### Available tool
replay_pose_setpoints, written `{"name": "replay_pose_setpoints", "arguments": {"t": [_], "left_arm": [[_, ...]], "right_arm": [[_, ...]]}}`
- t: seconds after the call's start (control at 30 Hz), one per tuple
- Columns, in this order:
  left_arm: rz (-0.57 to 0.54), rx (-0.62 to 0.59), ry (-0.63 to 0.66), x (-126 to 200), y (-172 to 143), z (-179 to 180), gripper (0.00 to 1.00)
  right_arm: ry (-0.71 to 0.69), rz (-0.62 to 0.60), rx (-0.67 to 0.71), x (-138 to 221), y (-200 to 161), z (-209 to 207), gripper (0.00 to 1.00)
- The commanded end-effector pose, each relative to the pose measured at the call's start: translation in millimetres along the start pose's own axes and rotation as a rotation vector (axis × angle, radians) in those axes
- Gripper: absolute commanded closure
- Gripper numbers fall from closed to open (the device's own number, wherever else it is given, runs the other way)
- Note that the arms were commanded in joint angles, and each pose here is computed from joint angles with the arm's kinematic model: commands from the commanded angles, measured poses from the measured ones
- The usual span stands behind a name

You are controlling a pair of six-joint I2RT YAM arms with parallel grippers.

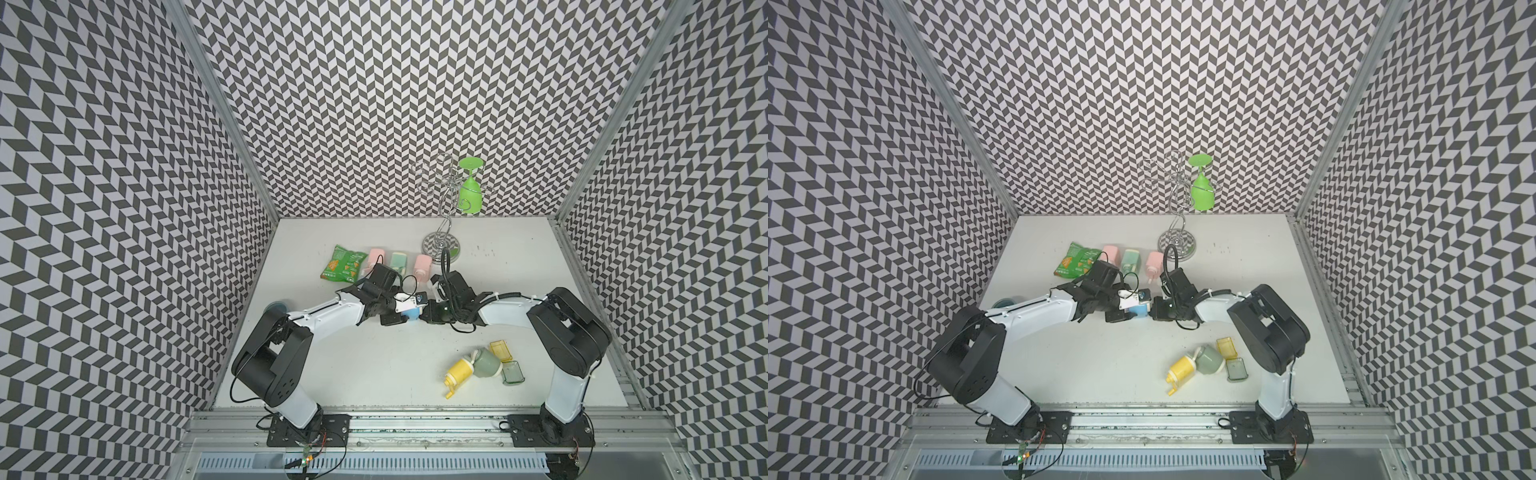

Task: Put the tray back into the pencil sharpener
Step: Close the container of the pencil sharpener, then place the pencil sharpener at the center of the board.

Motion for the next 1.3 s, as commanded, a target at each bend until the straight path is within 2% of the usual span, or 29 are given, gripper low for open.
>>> {"name": "replay_pose_setpoints", "arguments": {"t": [0.0,0.17,0.3,0.33,0.53,0.67,0.83,1.0,1.27], "left_arm": [[-0.037,0.013,-0.015,-0.4,6.3,-6.6,0.61],[-0.053,0.090,0.044,9.3,14.2,8.4,0.75],[-0.086,0.245,0.108,23.7,27.4,27.2,0.99],[-0.087,0.303,0.130,27.6,30.3,32.9,1.00],[-0.014,0.624,0.265,46.7,21.9,47.0,1.00],[0.076,0.762,0.382,57.7,9.3,41.1,1.00],[0.106,0.965,0.498,65.6,-8.7,44.1,1.00],[0.151,1.072,0.534,60.1,-17.7,47.8,1.00],[0.216,1.141,0.567,48.5,-33.1,56.8,1.00]], "right_arm": [[0.112,-0.049,0.042,5.2,10.3,28.3,0.89],[0.012,-0.201,-0.004,46.6,27.7,11.4,0.86],[-0.036,-0.319,-0.018,89.4,35.8,9.7,0.84],[-0.043,-0.351,-0.021,99.0,36.9,10.1,0.84],[-0.069,-0.440,-0.059,121.4,33.1,2.6,0.84],[-0.086,-0.457,-0.075,123.7,32.1,-2.2,0.84],[-0.094,-0.466,-0.076,125.2,33.3,-3.2,0.84],[-0.113,-0.482,-0.074,129.7,34.4,-5.0,0.84],[-0.134,-0.500,-0.069,136.4,35.3,-6.0,0.84]]}}
Point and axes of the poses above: each gripper's point midway between its finger pads, its own x axis back along the fingers, its own z axis along the line the jaws close on, y = z × x, the point moved 2 cm from there along x, back along the fingers, and after that the axes turned 4 degrees about -x, right-handed, at the moved point
